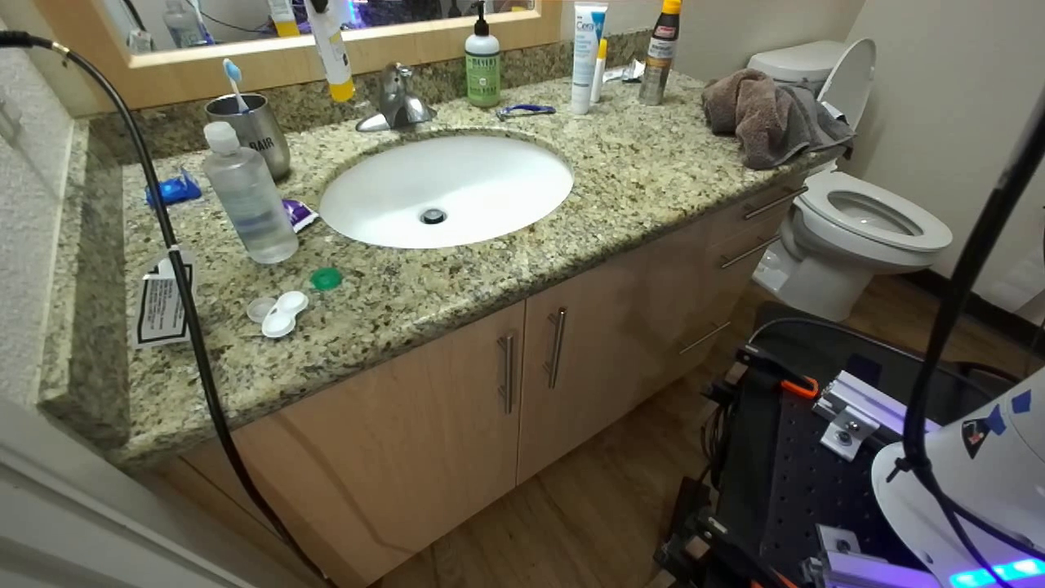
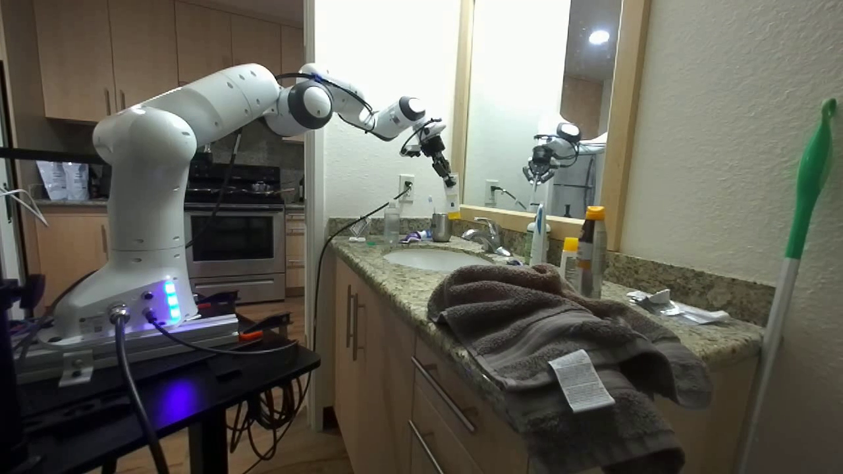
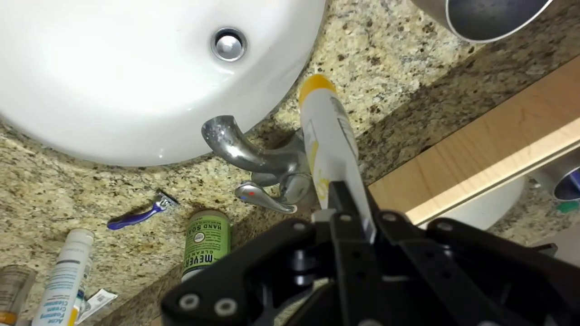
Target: Pick the white tube with a yellow lid and put in next to the faucet
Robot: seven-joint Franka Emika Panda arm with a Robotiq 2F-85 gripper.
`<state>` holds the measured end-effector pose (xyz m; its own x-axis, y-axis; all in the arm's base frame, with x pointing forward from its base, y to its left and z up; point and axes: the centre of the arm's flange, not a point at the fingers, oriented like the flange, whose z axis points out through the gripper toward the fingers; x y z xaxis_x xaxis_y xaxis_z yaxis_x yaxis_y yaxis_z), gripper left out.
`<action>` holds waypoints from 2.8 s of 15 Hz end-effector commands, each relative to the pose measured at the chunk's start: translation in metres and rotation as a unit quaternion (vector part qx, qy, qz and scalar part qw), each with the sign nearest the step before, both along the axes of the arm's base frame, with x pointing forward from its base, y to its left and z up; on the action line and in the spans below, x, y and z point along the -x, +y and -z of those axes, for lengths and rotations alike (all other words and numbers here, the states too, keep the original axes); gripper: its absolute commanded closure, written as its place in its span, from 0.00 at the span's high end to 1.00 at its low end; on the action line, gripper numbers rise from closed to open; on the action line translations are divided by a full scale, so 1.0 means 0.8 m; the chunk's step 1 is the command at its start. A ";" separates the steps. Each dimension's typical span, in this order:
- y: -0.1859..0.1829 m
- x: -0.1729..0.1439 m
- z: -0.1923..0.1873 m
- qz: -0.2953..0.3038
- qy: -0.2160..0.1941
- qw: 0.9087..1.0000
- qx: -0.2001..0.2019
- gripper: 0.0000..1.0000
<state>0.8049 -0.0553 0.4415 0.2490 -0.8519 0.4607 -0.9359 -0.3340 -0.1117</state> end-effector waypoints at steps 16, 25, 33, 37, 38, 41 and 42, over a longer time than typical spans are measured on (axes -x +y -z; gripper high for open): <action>-0.022 -0.100 0.064 0.139 -0.043 0.988 -0.052 0.01; 0.000 -0.109 0.080 0.140 -0.065 0.985 -0.074 0.01; 0.017 -0.023 0.097 0.167 -0.073 0.981 -0.071 0.04; 0.017 -0.023 0.097 0.167 -0.073 0.981 -0.071 0.01; 0.018 -0.023 0.100 0.169 -0.084 0.980 -0.065 0.01; 0.031 -0.066 0.090 0.186 -0.140 0.969 -0.087 0.01; 0.035 -0.076 0.087 0.190 -0.159 0.965 -0.089 0.01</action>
